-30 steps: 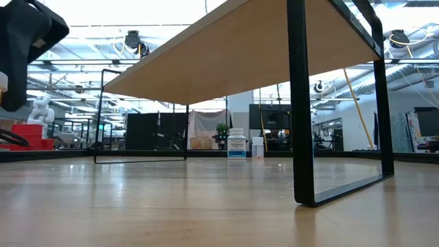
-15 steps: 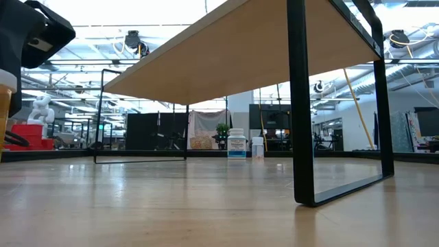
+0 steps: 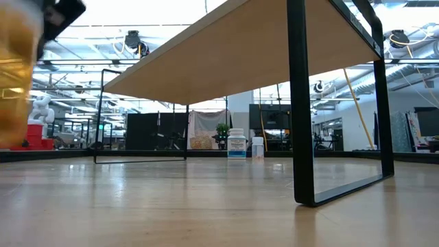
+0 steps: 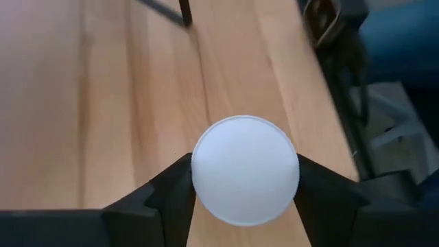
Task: Pick and place medicine bottles onto shelf by color
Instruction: Put the large orange pill bottle on the shelf aligned with the large orange pill bottle
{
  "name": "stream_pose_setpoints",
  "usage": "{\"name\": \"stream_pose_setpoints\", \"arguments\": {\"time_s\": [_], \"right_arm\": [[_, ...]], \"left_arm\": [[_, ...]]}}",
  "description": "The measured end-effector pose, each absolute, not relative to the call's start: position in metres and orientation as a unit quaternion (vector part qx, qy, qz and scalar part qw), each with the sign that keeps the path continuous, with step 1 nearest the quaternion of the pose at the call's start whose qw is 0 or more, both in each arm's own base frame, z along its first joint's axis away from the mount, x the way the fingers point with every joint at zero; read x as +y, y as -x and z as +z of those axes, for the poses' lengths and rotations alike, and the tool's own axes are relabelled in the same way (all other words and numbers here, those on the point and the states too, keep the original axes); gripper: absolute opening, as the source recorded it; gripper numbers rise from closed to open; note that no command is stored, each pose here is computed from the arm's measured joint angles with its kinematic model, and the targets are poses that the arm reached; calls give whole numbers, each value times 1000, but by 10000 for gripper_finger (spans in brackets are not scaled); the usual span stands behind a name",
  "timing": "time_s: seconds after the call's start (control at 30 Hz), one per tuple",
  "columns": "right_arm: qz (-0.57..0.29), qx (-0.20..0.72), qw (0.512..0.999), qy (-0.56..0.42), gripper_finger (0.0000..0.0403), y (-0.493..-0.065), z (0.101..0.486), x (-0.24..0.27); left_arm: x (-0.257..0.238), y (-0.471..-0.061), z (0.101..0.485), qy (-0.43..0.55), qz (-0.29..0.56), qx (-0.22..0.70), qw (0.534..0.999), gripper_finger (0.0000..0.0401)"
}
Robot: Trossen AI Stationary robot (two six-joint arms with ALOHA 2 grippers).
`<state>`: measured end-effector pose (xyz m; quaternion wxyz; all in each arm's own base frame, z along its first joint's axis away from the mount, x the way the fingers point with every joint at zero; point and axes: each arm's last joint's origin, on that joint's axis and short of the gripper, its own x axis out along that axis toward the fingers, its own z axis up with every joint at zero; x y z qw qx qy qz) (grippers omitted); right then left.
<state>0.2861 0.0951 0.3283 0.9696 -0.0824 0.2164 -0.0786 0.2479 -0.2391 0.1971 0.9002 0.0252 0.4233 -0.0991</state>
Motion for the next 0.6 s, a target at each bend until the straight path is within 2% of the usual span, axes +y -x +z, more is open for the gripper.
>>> {"name": "stream_pose_setpoints", "arguments": {"time_s": [0.13,0.37,0.6], "right_arm": [[-78,217,969,84,254,-286,328,95],[-78,218,969,85,254,-286,328,95],[-78,223,968,85,254,-285,327,95]], "left_arm": [[-228,-243,226,-12,-111,392,913,204],[-199,-227,275,19,-103,350,931,238],[-158,-211,311,17,-65,316,946,210]]}}
